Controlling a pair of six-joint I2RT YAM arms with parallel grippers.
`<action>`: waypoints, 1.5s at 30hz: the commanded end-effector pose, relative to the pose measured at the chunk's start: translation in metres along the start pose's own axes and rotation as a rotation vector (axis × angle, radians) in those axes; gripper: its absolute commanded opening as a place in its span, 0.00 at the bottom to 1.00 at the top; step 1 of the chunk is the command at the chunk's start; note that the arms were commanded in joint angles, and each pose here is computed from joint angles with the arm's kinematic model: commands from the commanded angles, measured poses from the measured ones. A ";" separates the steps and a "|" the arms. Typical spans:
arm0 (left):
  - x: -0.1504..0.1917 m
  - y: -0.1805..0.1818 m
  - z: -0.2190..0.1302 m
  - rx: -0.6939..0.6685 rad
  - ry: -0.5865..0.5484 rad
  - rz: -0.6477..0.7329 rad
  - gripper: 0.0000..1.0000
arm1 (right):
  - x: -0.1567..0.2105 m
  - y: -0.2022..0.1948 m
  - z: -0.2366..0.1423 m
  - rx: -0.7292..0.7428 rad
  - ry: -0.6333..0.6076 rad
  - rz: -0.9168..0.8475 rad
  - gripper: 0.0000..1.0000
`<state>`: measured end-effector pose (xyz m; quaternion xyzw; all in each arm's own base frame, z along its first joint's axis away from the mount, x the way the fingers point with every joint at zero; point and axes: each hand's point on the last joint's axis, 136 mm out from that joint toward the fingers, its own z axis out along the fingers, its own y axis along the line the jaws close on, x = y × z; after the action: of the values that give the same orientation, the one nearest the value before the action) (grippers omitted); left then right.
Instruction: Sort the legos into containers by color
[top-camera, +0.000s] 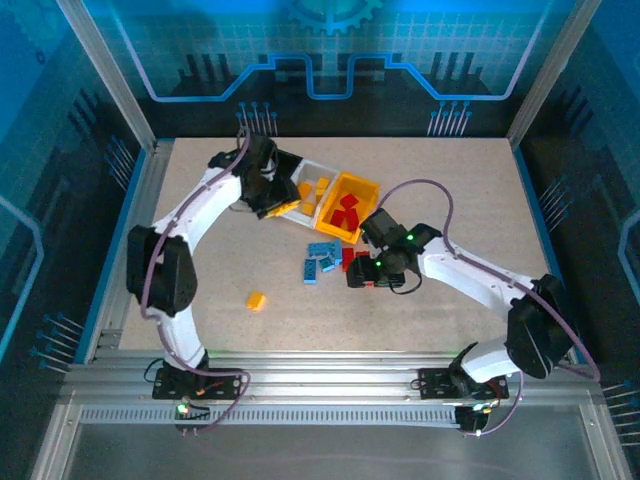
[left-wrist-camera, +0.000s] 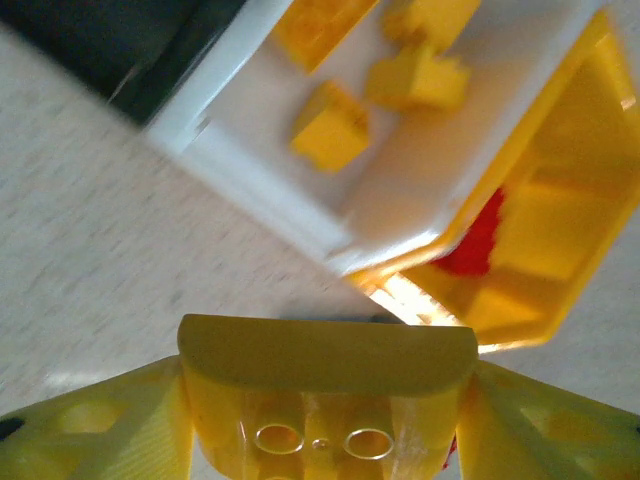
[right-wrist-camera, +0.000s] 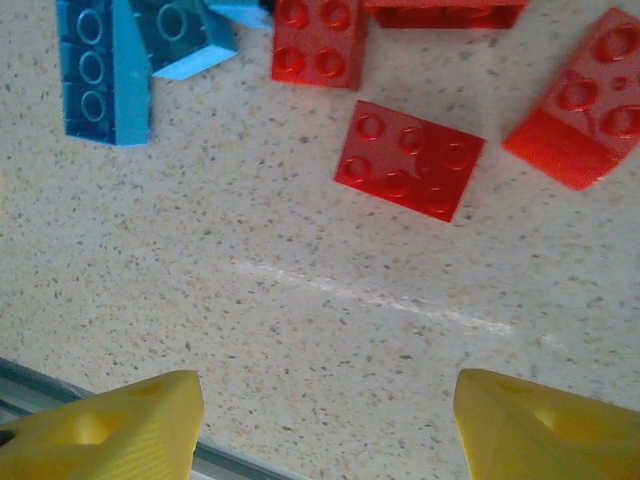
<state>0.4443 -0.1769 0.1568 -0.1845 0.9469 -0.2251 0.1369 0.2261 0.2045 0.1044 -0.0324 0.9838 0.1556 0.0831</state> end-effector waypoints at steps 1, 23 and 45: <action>-0.013 -0.016 0.026 0.043 0.052 -0.073 0.61 | 0.006 -0.019 -0.007 0.026 0.011 0.022 0.69; -0.027 -0.043 0.029 0.048 0.045 -0.035 0.83 | 0.004 -0.055 -0.016 -0.031 -0.010 0.139 0.69; 0.185 0.156 -0.042 -0.584 0.183 0.342 0.99 | 0.039 -0.025 0.001 -0.026 0.010 0.062 0.69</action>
<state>0.2219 -0.1313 0.0895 -0.0311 0.9994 0.0104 0.0081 0.1917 0.1773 0.0887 -0.0059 0.9825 0.1743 0.0656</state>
